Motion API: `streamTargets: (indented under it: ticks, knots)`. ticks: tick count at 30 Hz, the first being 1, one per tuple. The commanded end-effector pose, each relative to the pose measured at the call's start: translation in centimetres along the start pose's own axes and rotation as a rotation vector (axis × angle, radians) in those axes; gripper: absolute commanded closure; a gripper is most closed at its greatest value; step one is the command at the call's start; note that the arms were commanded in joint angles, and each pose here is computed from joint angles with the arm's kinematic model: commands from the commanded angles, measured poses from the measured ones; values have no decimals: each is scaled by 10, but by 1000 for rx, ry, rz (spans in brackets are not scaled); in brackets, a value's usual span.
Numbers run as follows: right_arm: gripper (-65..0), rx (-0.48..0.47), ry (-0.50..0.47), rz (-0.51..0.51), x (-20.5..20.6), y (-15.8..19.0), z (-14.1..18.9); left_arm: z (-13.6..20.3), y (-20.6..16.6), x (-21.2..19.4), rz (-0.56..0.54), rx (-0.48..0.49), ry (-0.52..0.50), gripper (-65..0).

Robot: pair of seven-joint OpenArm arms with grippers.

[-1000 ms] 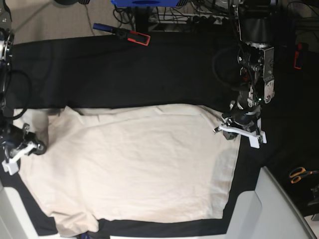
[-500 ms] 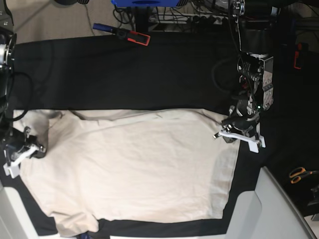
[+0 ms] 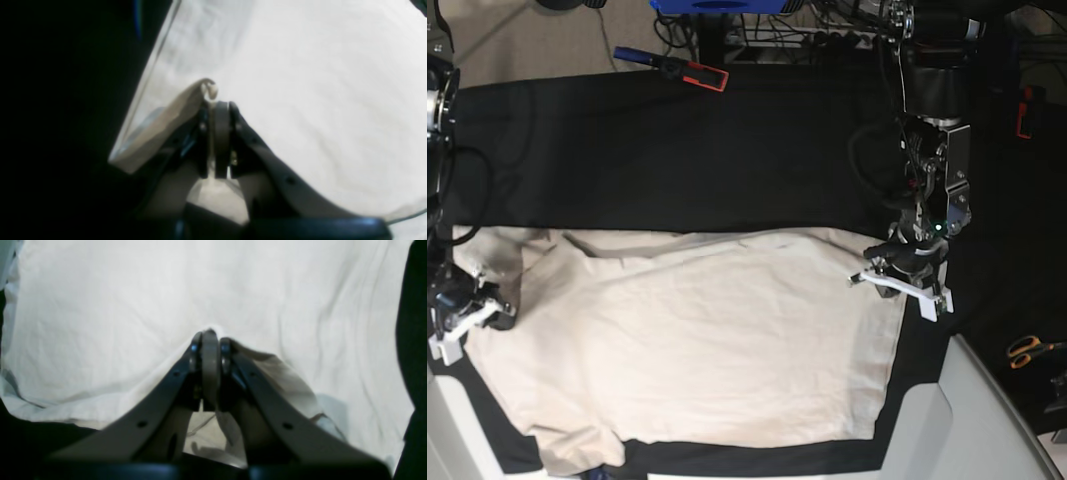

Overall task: Fold the T-shirt properly
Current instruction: 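Lift the shirt edge with both grippers and fold it across the body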

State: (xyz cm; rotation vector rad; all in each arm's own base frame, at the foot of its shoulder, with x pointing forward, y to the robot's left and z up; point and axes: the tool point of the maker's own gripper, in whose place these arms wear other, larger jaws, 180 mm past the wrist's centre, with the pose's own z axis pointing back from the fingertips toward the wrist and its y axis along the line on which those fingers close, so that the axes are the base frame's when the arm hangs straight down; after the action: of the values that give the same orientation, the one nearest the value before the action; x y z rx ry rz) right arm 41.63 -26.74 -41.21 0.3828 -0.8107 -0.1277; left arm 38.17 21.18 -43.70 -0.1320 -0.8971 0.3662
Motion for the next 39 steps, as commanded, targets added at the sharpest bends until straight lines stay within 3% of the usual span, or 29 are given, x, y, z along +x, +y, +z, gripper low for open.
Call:
streamTargets:
  ticks: [1, 24, 39]
  knots:
    - [-5, 2, -76, 19, 33, -2, 7, 0, -4, 22, -3, -13, -56, 0]
    - [-5, 12, -157, 21, 46, 3, 6, -12, -11, 53, 4, -18, -91, 0]
    - [-5, 14, -207, 20, 55, 4, 7, -25, -2, 45, 21, 12, -98, 0]
